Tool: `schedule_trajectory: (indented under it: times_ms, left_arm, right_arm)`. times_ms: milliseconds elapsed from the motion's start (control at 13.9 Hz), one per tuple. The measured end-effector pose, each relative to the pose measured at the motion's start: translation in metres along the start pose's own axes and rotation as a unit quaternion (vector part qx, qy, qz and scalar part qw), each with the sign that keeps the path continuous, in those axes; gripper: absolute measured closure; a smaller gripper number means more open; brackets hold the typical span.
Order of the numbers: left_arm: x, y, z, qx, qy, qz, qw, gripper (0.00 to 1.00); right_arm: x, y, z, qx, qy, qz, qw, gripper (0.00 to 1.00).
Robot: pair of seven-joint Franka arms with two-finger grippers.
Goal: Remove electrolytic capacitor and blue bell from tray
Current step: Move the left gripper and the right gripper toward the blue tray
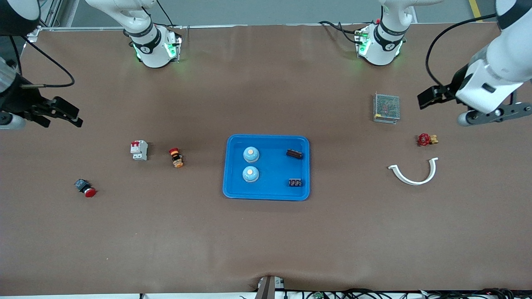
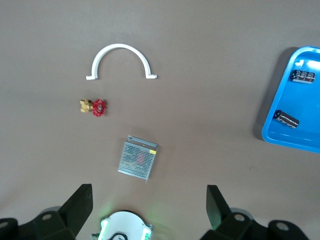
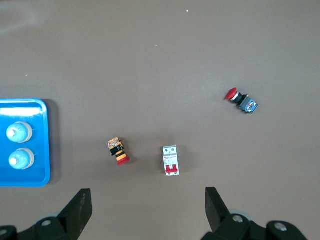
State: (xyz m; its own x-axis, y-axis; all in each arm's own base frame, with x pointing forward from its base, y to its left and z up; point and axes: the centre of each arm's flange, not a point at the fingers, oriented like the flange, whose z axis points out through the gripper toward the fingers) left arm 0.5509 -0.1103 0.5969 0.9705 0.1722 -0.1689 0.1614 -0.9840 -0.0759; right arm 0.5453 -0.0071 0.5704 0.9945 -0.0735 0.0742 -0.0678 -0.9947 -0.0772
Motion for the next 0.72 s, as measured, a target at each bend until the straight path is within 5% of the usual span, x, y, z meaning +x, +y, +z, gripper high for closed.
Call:
schedule_trajectory:
  times_ms: [719]
  left_arm:
    - [0.007,0.115,0.127,-0.018,0.009,-0.144,0.989,0.0]
  right_arm:
    - [-0.038,-0.139,0.071,0.007,-0.011,0.137,0.99,0.0]
